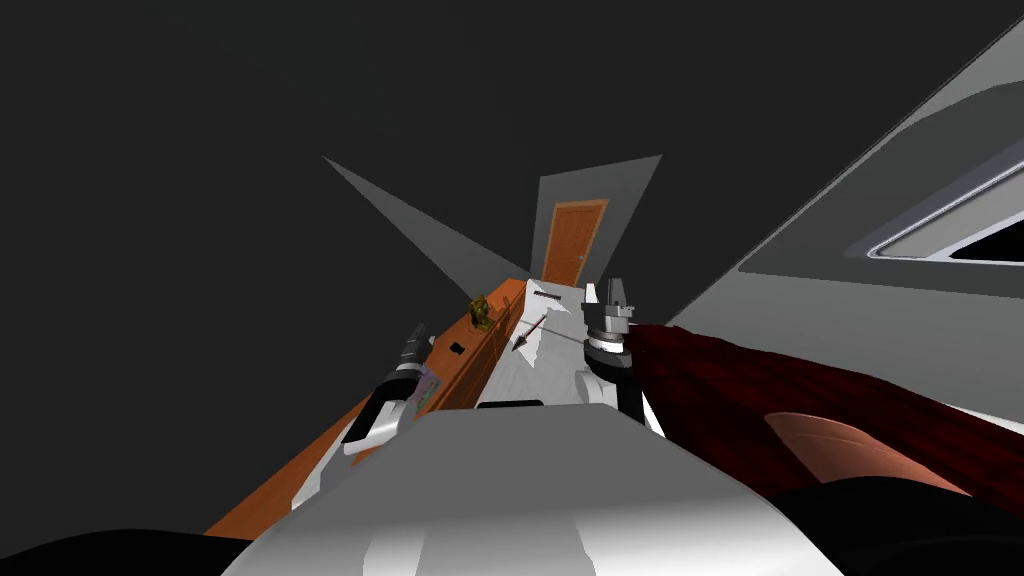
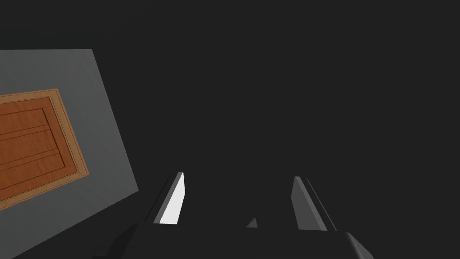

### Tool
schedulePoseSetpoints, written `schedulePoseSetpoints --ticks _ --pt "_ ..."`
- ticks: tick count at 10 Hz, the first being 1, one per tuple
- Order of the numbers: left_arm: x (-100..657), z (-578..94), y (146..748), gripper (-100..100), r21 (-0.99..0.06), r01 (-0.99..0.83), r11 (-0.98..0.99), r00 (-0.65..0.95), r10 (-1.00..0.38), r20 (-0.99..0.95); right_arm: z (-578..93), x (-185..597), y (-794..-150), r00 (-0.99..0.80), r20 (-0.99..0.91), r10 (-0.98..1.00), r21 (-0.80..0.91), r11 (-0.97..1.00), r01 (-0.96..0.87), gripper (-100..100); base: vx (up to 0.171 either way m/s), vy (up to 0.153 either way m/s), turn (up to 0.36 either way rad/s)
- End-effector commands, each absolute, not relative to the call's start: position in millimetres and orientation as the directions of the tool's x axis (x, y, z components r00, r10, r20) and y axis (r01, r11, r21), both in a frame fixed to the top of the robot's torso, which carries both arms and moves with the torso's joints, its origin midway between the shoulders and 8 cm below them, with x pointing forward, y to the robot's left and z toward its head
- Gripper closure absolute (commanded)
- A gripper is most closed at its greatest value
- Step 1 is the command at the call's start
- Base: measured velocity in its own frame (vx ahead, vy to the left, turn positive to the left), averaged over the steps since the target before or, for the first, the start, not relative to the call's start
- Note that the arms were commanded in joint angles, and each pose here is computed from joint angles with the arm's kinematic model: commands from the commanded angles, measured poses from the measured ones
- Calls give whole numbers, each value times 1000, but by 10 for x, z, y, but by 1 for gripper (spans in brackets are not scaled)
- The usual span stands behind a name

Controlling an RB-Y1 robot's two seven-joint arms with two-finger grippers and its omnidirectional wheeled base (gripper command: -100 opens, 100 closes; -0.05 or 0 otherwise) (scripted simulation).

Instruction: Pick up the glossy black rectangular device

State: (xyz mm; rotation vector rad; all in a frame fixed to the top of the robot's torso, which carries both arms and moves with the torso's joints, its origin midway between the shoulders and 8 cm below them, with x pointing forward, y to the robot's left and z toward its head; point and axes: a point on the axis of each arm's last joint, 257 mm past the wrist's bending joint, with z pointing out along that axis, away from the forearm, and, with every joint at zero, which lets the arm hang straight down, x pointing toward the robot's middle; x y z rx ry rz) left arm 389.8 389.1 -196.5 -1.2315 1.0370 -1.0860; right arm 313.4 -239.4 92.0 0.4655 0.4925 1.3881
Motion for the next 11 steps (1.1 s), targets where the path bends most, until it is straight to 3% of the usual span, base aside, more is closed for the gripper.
schedulePoseSetpoints --ticks 1,11 --pt "3876 -2282 4028 -100 -1000 -28 6 200 -980 -12 920 3134 -2394 115 -55 992 580 125 -805 0 26 13 -456" --pt "3485 -3631 4483 -100 -908 -416 -57 232 -972 -45 919 3134 -2395 115 -55 992 580 125 -805 0 30 14 -179"
